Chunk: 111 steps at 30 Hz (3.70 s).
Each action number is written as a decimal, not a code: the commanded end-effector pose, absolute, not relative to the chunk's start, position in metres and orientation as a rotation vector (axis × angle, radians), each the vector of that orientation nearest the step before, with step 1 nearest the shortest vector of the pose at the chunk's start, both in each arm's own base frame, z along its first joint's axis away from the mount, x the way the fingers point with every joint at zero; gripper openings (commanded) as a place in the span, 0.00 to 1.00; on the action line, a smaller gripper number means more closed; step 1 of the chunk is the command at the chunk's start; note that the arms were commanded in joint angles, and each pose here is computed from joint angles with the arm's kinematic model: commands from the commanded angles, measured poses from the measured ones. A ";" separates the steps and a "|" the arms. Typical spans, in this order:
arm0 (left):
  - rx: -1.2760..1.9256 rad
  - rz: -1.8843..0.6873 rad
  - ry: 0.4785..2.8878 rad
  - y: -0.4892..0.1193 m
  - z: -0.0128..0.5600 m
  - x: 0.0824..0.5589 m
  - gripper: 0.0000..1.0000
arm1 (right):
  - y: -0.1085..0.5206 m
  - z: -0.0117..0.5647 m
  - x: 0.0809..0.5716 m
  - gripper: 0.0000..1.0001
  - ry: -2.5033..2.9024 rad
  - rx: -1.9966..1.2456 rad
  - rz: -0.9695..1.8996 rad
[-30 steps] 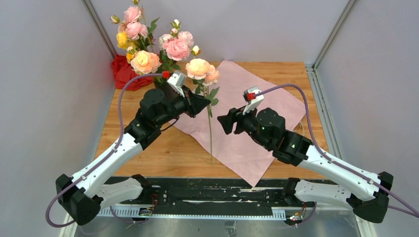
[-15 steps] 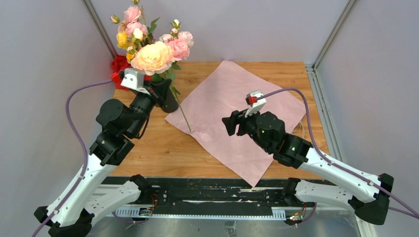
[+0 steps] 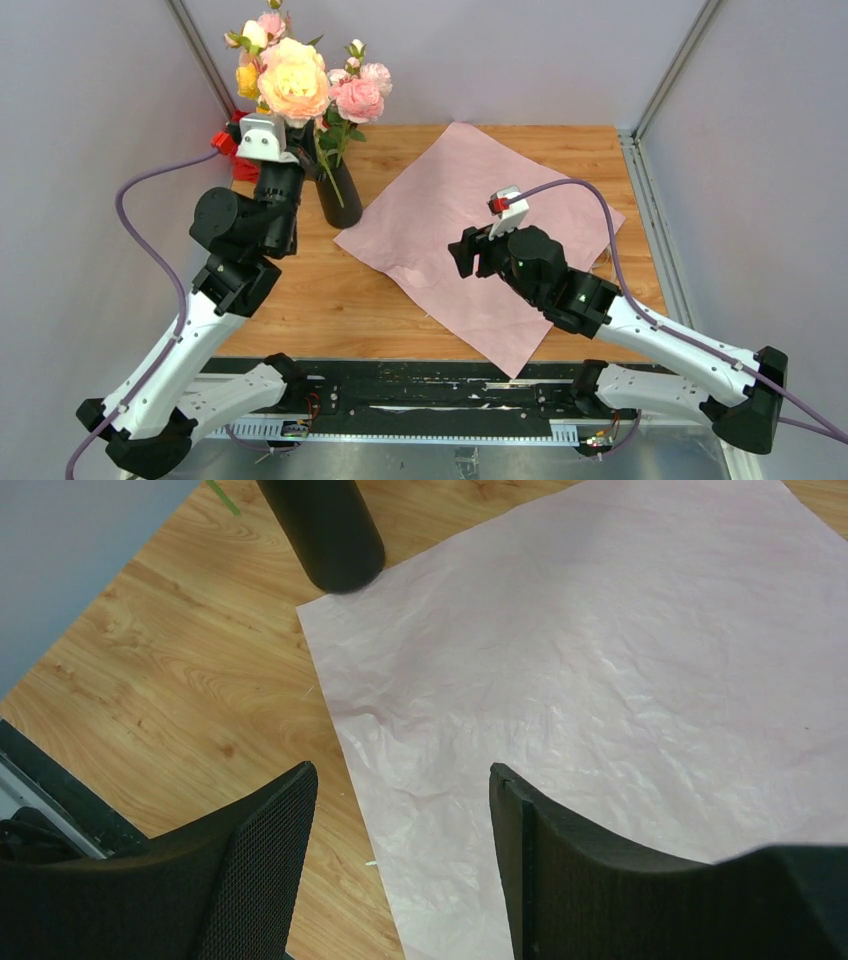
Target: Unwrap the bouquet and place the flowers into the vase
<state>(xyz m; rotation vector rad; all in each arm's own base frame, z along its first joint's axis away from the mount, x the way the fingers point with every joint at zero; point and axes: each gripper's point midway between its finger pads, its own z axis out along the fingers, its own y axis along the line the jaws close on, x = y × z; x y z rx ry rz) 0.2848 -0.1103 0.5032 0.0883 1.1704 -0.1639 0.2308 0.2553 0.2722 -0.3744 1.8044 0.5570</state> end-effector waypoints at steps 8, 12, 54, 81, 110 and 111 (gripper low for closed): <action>0.071 -0.026 1.025 -0.100 0.574 0.293 0.00 | 0.242 0.266 0.238 0.67 1.801 -0.371 0.523; 0.068 0.000 1.021 -0.101 0.578 0.299 0.00 | 0.243 0.263 0.240 0.67 1.809 -0.374 0.520; 0.084 -0.061 0.954 -0.098 0.563 0.324 0.00 | 0.242 0.239 0.246 0.66 1.870 -0.401 0.499; 0.058 -0.005 1.087 -0.108 0.500 0.372 0.00 | 0.243 0.219 0.253 0.66 1.919 -0.399 0.494; -0.040 0.035 1.331 -0.090 0.380 0.416 0.86 | 0.240 0.195 0.257 0.65 1.973 -0.389 0.496; -0.034 0.033 1.334 -0.090 0.380 0.415 0.92 | 0.240 0.196 0.258 0.65 1.972 -0.388 0.498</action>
